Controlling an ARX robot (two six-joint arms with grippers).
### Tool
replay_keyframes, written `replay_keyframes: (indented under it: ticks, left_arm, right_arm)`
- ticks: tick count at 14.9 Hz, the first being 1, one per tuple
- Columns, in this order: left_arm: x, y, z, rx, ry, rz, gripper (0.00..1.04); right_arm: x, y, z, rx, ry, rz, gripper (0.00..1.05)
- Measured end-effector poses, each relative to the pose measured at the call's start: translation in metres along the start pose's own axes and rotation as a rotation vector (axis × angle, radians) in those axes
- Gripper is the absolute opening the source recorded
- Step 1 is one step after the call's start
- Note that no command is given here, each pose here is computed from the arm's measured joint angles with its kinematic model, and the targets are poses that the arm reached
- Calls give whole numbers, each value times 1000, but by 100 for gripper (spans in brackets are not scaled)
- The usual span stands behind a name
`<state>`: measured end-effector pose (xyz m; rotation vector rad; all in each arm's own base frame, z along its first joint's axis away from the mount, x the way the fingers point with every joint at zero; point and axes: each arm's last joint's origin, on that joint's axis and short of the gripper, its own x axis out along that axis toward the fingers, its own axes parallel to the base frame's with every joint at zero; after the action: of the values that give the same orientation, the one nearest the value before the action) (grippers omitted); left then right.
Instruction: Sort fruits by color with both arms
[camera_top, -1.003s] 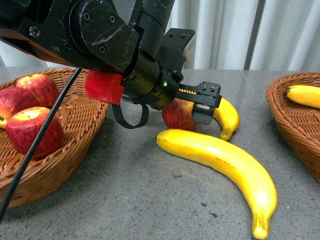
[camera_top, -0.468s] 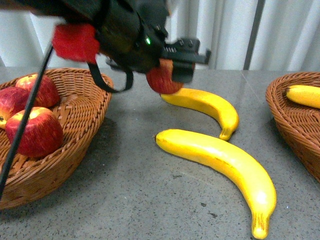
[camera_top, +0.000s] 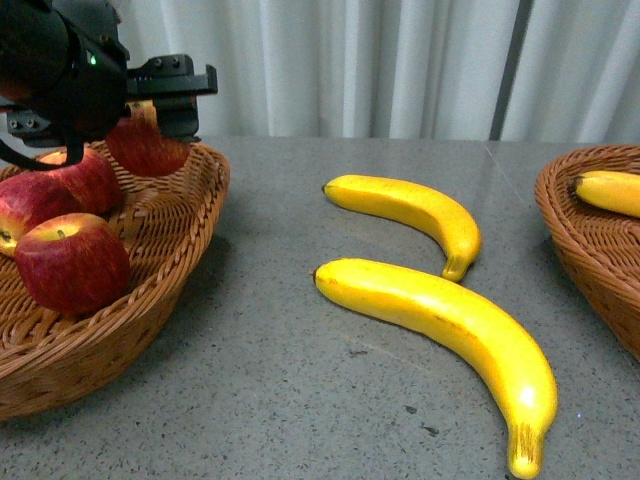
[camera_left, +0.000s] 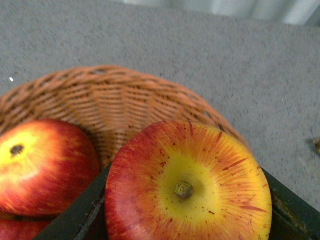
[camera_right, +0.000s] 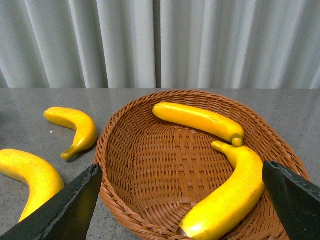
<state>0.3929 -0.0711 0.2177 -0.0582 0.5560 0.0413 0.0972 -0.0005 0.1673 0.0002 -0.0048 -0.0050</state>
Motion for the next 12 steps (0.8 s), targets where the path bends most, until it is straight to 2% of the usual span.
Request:
replay_keyframes:
  ticks: [3,5,6,7,8,9,10,11,12]
  left_arm:
    - [1,0,-22,16,58,-16,67]
    - [-4,1,-27,29,49,-12,90]
    - [-16,2,-21,47,3,-15,98]
    - [-88,-22,7,173,-286,-79,98]
    - [-139,-30,4,254,-427,-123,98]
    - [-160,-30,-6,242,-504,-105,94]
    - [-185,-10,-35,128,-571,-60,76]
    - [-181,14,-67,76,-598,-41,62]
    - [-160,25,-73,53,-634,-30,51]
  right_arm:
    - [0,0,0,0,0,0,98]
    - [0,0,0,0,0,0,98]
    - [0,0,0,0,0,0,98]
    - [0,0,0,0,0,0,98]
    - [0,0,0,0,0,0,98]
    - [0,0,0,0,0,0,98]
    - [0,0,0,0,0,0,98]
    - [0,0,0,0,1,-1,98]
    - [0,0,0,0,-2,4,98]
